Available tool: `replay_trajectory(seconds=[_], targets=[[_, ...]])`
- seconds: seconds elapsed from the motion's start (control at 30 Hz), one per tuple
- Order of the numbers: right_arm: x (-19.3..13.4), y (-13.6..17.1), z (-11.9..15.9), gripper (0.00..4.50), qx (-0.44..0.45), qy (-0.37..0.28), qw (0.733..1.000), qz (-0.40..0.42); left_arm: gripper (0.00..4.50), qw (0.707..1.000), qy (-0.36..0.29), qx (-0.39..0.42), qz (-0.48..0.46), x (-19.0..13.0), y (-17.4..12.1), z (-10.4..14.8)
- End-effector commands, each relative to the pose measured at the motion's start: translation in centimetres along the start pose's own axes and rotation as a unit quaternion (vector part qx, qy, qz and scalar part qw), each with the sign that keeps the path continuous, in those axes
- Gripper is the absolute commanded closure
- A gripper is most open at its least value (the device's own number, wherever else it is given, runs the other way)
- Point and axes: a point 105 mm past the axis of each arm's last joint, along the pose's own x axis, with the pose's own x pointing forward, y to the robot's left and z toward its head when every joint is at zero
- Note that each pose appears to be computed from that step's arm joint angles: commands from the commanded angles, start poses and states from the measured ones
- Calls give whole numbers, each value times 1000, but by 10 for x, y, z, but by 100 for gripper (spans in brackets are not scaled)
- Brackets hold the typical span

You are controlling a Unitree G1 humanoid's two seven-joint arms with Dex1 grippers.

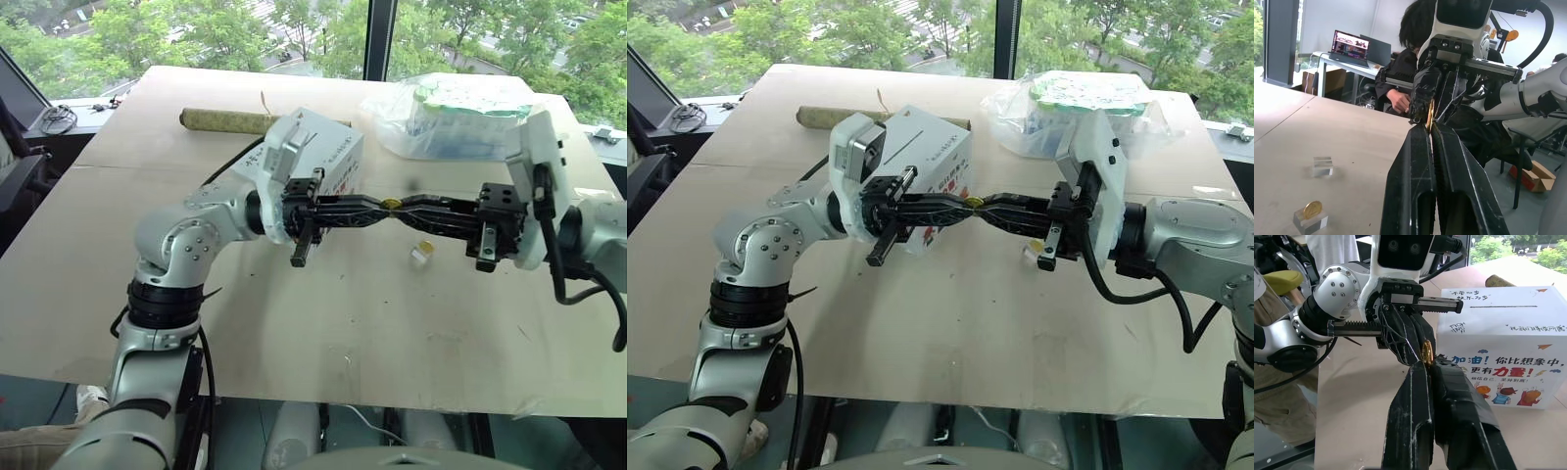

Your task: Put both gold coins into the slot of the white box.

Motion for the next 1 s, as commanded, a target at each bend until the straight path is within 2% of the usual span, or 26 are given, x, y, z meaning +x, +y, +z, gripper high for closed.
replay_trajectory(seconds=[0.03, 0.1, 0.2, 0.23, 0.37, 0.43, 0.47, 0.5, 0.6, 0.67, 0.7, 0.73, 0.87, 1.0], targets=[[-7, 7, 10, 265, -14, -23, 1000, 15, 450, 1000, -10, 21, 8, 0, -2, 7], [-10, 4, 9, 192, -17, -21, 1000, 4, 450, 999, -17, 20, 19, -2, -1, 8], [-18, -6, 7, 34, -33, -15, 999, -40, 450, 998, -33, 21, 52, -9, 2, 15], [-20, -9, 6, 6, -42, -11, 998, -55, 450, 997, -39, 23, 65, -11, 3, 18], [-26, -17, 9, 6, -101, -2, 990, -100, 450, 984, -63, 59, 156, -24, 12, 39], [-29, -20, 11, 6, -134, 2, 984, -117, 450, 962, -71, 109, 242, -34, 20, 57], [-29, -22, 17, 6, -141, -30, 981, -128, 450, 947, -66, 119, 290, -39, 27, 63], [-29, -22, 22, 6, -147, -52, 979, -131, 450, 932, -55, 133, 333, -45, 32, 67], [-30, -25, 20, 6, -156, -47, 977, -134, 450, 882, -6, 175, 437, -57, 45, 75], [-33, -26, 18, 6, -170, -38, 976, -132, 450, 839, 68, 160, 516, -69, 62, 72], [-34, -27, 18, 6, -175, -34, 975, -134, 450, 825, 109, 155, 533, -72, 66, 70], [-35, -28, 17, 6, -178, -32, 974, -134, 450, 828, 142, 145, 523, -70, 67, 66], [-42, -30, 16, 6, -183, -23, 974, -134, 450, 799, 144, 139, 568, -75, 73, 74], [-47, -30, 16, 6, -179, -23, 974, -135, 450, 787, 174, 132, 577, -79, 74, 63]])
